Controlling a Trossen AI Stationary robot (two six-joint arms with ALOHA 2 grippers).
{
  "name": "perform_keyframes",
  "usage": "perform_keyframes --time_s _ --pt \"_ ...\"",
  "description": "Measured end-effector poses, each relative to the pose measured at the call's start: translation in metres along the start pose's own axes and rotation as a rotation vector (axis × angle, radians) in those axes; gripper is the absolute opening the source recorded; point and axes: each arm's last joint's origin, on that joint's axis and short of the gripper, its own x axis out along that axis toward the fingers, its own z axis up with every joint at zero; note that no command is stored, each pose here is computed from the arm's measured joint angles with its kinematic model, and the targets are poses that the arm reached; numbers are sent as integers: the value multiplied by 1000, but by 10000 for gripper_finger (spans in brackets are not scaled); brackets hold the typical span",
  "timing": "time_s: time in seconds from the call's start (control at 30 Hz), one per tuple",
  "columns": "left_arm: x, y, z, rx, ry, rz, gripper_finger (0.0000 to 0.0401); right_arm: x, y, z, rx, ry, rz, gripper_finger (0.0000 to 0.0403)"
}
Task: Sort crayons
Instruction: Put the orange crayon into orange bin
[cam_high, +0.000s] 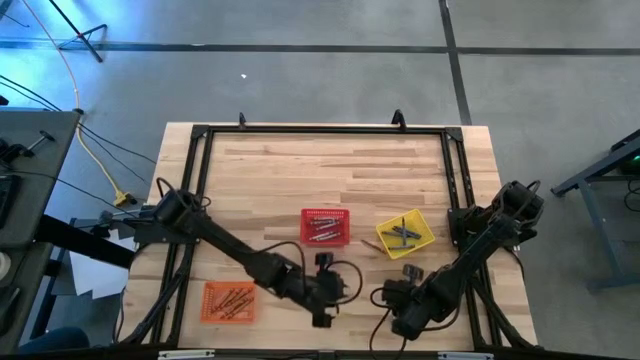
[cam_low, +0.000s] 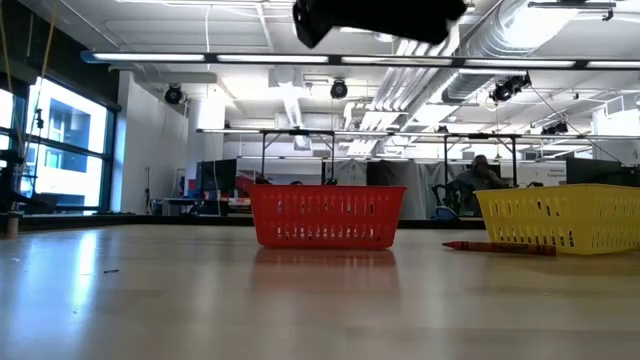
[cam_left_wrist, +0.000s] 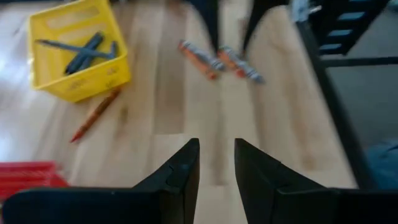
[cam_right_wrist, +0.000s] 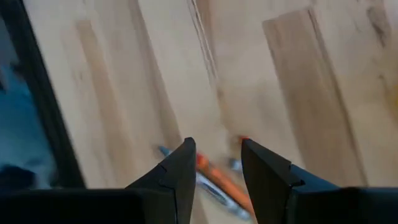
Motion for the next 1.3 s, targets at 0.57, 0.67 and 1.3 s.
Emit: perform_keyframes --time_s 0.57,0.67,1.3 --pt "-27 -56 -1 16 -179 -82 86 9 -9 -5 -783 71 -130 121" --pt "-30 -61 -3 26 -188 -64 86 17 -10 -7 -890 118 -152 121" --pt "-33 -64 -6 60 -182 -50 86 28 -12 -6 -843 192 -128 121"
